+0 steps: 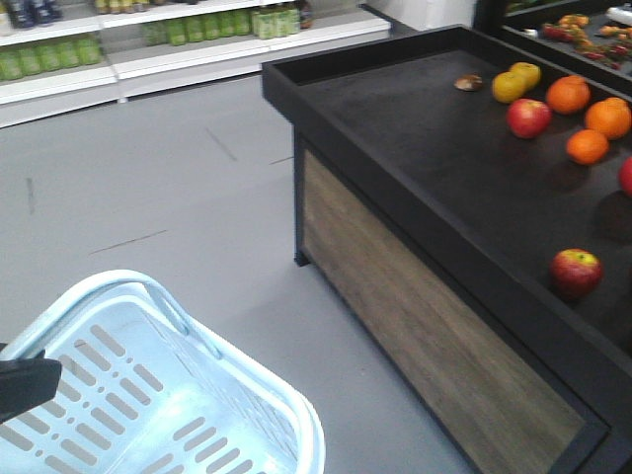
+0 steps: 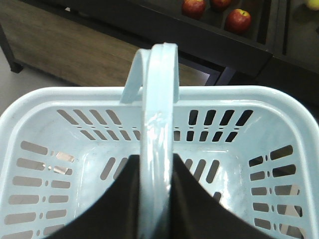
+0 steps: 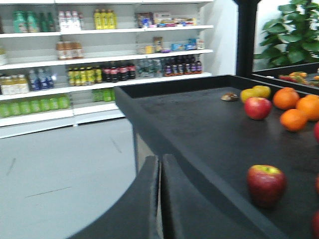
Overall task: Pick three apples into basket with both arms
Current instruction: 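Back the base away and turn toward the aisle carrying the basket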
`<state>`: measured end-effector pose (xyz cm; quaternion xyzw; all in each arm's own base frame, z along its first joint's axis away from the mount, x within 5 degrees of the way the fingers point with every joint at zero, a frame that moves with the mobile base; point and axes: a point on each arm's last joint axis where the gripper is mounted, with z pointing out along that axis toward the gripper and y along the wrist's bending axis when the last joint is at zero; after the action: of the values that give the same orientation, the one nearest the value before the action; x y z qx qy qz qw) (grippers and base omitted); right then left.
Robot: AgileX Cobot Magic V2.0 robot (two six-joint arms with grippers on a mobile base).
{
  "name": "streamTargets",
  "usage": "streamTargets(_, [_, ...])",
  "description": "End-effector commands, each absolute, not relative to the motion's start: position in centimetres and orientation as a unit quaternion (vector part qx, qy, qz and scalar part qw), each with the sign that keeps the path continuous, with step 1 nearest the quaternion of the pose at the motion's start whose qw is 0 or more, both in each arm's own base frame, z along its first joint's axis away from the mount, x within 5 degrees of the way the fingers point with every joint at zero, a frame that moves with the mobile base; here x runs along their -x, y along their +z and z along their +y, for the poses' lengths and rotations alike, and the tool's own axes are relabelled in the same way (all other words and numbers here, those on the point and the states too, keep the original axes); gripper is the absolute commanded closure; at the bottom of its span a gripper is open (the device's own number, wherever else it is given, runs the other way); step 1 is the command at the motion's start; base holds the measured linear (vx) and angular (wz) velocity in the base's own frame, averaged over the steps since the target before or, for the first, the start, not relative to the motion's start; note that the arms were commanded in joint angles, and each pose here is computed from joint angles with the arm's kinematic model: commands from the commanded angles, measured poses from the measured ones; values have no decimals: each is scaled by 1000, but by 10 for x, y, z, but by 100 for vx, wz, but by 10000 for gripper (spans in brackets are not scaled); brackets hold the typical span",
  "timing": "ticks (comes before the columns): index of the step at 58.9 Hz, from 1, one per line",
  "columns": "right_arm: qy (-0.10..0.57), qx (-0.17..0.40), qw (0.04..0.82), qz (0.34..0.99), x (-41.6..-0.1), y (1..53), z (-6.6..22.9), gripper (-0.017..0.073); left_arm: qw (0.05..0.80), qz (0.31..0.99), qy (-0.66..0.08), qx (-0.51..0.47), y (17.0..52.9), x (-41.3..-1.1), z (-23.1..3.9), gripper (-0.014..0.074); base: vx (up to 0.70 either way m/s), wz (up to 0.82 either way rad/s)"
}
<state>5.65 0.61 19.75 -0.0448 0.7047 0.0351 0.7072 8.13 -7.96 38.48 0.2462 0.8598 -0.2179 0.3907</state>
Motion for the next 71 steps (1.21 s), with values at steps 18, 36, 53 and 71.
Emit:
streamTargets(18, [32,50,733,678,-56,202,7,564,433,835,-245,-234,399,-82,-81,599,-12,40])
streamTargets(36, [32,50,733,678,-56,202,7,564,433,835,-245,-234,399,-82,-81,599,-9,37])
streamTargets(53, [32,50,733,678,-56,202,7,564,433,835,-245,-234,399,-82,-81,599,-7,36])
streamTargets(71, [32,50,733,678,-56,202,7,564,433,835,-245,-234,399,-82,-81,599,-3,39])
